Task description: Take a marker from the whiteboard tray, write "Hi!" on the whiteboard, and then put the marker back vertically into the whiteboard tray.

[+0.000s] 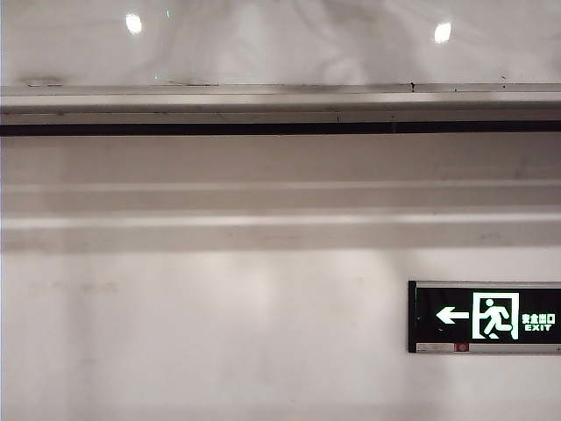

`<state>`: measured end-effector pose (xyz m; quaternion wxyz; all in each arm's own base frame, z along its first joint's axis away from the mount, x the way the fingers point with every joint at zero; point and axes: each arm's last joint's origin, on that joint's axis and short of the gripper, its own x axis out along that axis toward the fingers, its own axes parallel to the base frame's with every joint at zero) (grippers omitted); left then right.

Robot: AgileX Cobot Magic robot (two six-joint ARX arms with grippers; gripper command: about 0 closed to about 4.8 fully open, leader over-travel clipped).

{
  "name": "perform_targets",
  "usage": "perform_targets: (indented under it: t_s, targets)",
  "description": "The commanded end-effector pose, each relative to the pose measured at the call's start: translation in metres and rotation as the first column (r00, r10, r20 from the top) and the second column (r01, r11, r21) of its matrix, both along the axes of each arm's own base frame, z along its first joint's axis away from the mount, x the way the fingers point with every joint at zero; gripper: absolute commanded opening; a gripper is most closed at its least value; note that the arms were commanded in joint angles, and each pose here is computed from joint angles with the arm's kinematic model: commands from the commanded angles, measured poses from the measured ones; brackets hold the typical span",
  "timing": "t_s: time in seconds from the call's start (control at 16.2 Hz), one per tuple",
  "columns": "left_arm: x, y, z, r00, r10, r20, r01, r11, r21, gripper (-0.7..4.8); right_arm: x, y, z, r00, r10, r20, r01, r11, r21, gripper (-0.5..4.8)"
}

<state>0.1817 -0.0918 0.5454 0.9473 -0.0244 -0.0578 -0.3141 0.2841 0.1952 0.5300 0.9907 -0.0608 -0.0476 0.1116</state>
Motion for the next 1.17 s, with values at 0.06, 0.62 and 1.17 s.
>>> perform_targets:
  t_s: [0.06, 0.62, 1.17]
  targets:
    - [-0.0021, 0.0009, 0.0023, 1.000, -0.004, 0.013, 0.004, 1.000, -0.004, -0.06, -0.0026, -0.0005, 0.0039, 0.999, 0.024, 0.021, -0.025, 1.000, 0.009, -0.01]
    - [-0.0020, 0.0008, 0.0016, 1.000, -0.005, 0.007, 0.005, 1.000, -0.001, -0.06, -0.0017, -0.0032, 0.0044, 0.999, -0.046, 0.021, 0.046, 0.999, 0.019, -0.01]
    - [-0.0020, 0.0008, 0.0016, 1.000, -0.004, 0.007, 0.004, 1.000, -0.001, -0.06, -0.0004, -0.0093, 0.0037, 0.994, -0.109, 0.007, 0.109, 0.994, -0.004, -0.01]
